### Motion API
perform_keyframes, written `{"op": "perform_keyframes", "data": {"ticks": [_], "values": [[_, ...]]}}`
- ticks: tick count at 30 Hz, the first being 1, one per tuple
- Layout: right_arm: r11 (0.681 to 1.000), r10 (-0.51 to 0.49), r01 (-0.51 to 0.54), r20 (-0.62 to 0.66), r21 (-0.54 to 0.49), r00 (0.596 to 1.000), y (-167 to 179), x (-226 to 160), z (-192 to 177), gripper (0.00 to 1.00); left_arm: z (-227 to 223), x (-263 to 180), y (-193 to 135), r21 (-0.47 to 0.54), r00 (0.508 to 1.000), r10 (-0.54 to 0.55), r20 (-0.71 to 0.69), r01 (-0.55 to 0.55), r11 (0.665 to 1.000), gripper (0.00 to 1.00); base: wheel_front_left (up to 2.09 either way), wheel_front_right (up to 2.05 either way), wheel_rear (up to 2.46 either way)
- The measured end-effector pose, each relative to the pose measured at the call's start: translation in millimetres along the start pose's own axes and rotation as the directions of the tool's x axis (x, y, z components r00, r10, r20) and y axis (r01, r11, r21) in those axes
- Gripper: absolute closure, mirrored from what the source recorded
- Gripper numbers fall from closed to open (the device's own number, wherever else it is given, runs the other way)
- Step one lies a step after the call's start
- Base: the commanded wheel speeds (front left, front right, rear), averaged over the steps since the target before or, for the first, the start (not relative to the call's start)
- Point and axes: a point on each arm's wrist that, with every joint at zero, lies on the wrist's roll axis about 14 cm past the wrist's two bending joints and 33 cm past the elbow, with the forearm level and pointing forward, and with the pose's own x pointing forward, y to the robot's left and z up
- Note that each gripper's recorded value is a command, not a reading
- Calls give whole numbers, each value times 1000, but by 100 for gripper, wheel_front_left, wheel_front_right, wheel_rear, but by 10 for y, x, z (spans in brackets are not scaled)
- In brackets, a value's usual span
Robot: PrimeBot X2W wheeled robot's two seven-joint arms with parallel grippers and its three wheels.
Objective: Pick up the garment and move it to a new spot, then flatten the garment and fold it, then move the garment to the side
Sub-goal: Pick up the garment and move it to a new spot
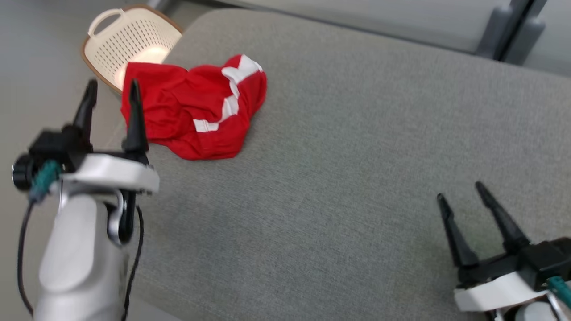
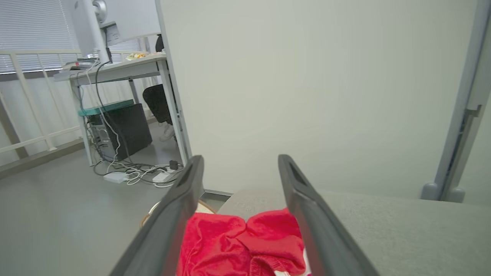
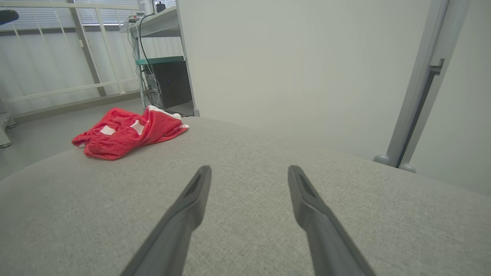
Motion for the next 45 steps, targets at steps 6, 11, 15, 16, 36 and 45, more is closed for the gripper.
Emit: {"op": "perform_keyframes", "data": {"ticks": [6, 11, 15, 16, 36, 45], "values": [[999, -47, 47, 2, -10, 999, -348, 86, -138, 0, -552, 501, -98, -61, 975, -2, -222, -12, 998, 0, 0, 0, 0], [995, -95, 95, -9, 5, 995, -600, 127, -321, 0, -1280, 626, -91, -114, 868, 26, -495, -95, 989, 0, 0, 0, 0], [991, -135, 135, -14, 18, 991, -754, 101, -415, 0, -1757, 590, -296, -155, 765, -8, -644, -121, 981, 0, 0, 0, 0], [989, -147, 148, -16, 21, 989, -794, 87, -437, 0, -1853, 573, -336, -148, 741, -16, -672, -113, 982, 0, 0, 0, 0], [975, -222, 222, 0, 15, 975, -975, -52, -318, 0, -1871, 649, -550, -137, 816, -89, -571, 12, 990, 100, 0, 0, 0], [962, -272, 273, 91, 1, 958, -937, -205, 193, 0, -1088, 791, -589, -156, 921, -187, -341, 141, 978, 100, 0, 0, 0]]}}
